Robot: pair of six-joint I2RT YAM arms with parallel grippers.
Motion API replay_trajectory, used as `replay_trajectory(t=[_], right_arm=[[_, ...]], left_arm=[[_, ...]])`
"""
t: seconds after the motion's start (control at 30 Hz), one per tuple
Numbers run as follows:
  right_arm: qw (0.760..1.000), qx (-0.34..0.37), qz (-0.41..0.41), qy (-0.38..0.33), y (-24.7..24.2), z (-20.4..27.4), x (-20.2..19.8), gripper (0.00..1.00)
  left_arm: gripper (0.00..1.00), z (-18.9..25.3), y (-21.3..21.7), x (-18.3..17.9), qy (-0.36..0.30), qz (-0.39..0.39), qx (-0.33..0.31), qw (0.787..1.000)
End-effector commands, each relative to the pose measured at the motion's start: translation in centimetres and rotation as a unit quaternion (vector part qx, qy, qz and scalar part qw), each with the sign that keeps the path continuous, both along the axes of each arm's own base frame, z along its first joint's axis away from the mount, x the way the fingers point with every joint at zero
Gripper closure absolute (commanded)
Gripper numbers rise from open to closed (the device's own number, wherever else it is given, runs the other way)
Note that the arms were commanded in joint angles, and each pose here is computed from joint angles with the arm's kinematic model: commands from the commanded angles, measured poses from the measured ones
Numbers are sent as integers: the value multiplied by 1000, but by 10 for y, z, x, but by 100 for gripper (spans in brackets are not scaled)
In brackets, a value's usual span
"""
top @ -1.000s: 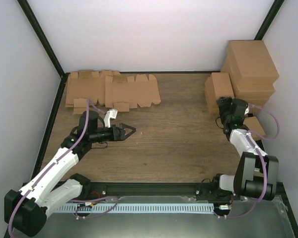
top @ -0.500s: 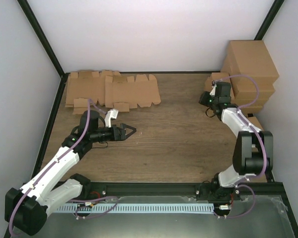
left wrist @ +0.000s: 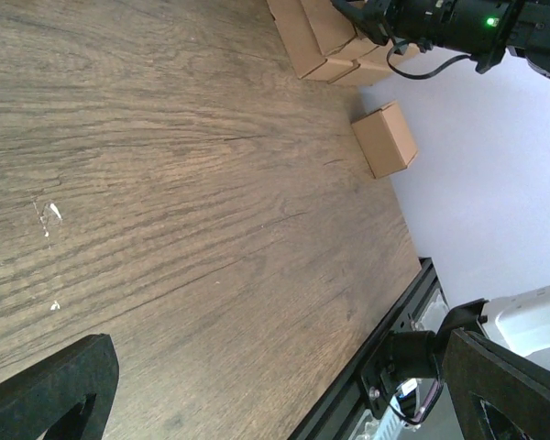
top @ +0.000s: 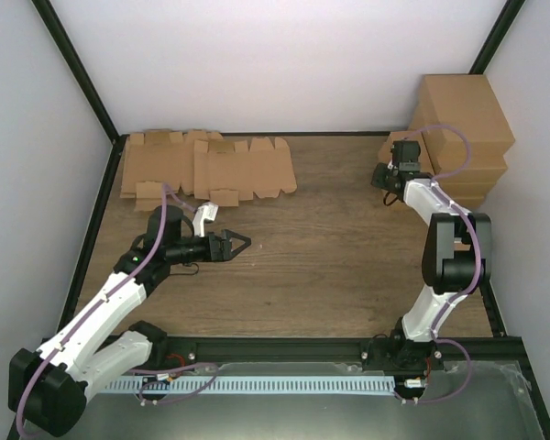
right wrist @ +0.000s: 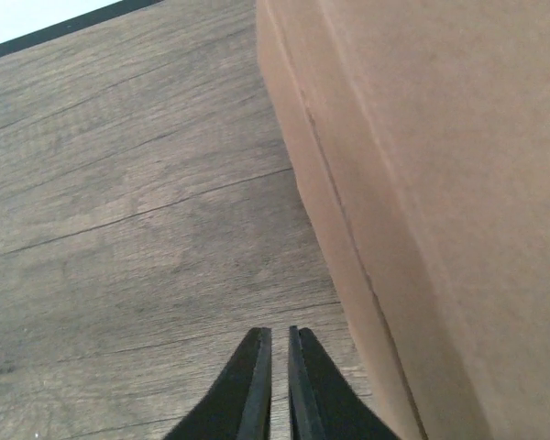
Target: Fold the paper box
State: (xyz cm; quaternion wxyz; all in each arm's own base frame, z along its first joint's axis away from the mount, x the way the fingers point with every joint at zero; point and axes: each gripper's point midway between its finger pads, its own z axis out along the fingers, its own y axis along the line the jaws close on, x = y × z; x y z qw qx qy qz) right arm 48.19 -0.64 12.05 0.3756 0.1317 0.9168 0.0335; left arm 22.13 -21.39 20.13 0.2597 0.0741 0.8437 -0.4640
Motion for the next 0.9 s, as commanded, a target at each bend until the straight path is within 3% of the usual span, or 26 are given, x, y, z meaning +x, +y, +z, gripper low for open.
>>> replay_trajectory(t=[0.0,0.17,0.23,0.37,0.53,0.7,0.87], right_arm=[[999,14,38,-25,12,23,10,84],[975,81,170,-116,74,71,-21,54],[958,103,218,-156,94,91,-46,38],[941,121,229,-220,100,106,-101,13],[929,107,170,-312,77,116,-155,4],[909,58,161,-380,65,102,-200,2],[915,81,109,-381,51,79,-222,0]], left_arm=[[0,-1,0,0,-8,-3,2,1000],[0,0,5,7,-27,14,22,999],[0,3,10,12,-44,27,35,998],[0,12,19,19,-90,54,47,993],[0,16,37,23,-143,104,52,983],[0,17,70,29,-196,197,67,958],[0,6,107,30,-233,288,85,925]])
